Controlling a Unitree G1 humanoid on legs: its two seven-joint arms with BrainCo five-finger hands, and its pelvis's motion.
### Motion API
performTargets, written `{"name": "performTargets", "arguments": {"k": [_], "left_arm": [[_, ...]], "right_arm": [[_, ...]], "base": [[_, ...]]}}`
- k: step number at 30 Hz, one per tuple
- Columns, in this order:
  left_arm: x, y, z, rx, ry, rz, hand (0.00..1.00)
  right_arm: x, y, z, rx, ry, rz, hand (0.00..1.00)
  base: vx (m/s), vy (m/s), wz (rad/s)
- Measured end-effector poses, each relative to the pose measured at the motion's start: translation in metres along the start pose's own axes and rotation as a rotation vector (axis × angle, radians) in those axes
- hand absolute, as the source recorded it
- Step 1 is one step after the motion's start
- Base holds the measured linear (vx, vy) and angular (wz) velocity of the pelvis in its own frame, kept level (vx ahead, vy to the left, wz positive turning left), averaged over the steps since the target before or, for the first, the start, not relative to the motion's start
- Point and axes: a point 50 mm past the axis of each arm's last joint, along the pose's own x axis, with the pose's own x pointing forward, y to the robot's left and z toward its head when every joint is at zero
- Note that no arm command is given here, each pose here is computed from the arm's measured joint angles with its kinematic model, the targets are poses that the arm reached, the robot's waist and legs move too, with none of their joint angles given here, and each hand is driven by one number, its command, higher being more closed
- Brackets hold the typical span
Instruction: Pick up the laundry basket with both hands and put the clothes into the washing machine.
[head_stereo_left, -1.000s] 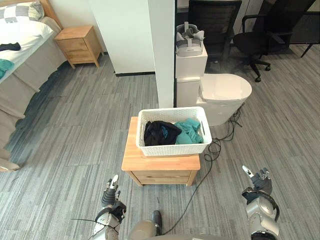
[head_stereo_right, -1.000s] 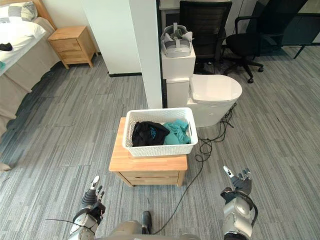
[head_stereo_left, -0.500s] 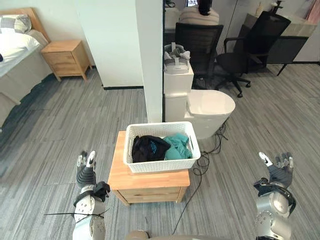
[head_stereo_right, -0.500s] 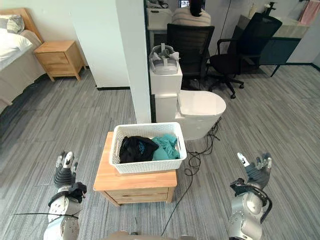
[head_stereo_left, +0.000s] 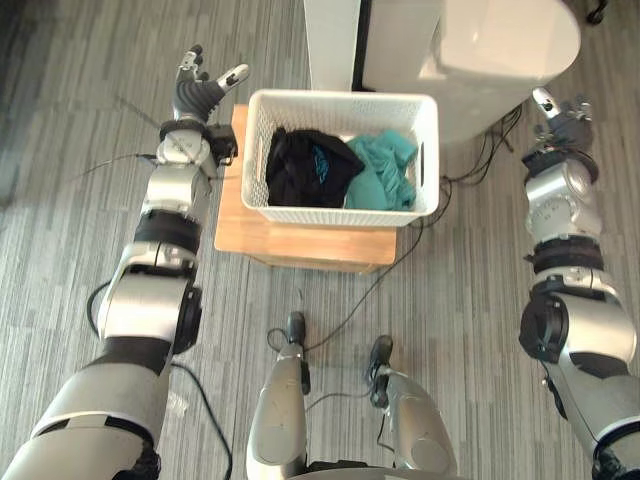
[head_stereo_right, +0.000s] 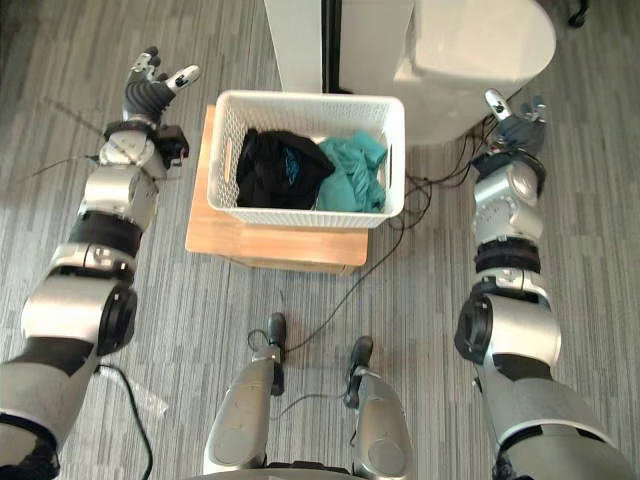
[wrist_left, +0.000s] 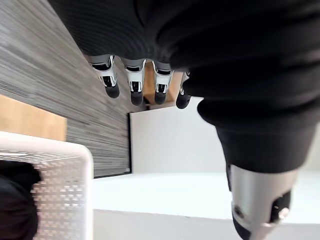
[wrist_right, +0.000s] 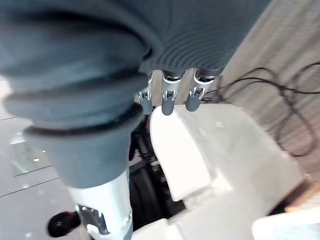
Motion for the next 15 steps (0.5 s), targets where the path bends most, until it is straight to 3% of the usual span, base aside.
{"name": "performTargets", "arguments": {"k": [4, 7, 15], "left_arm": [[0.007, -0.006, 0.027, 0.101, -0.028, 0.0, 0.0], [0.009, -0.012, 0.051, 0.165, -0.091, -0.01, 0.0], [0.011, -0.015, 0.06, 0.258, -0.097, -0.066, 0.0]], "right_arm": [[-0.003, 0.048, -0.004, 0.015, 0.053, 0.148, 0.0], [-0.006, 0.071, 0.001, 0.135, 0.079, 0.236, 0.0], [-0.009, 0.079, -0.003, 0.199, 0.109, 0.295, 0.0]], "base": [[0.01, -0.006, -0.07], [0.04, -0.017, -0.02], [0.03, -0.006, 0.01]]}}
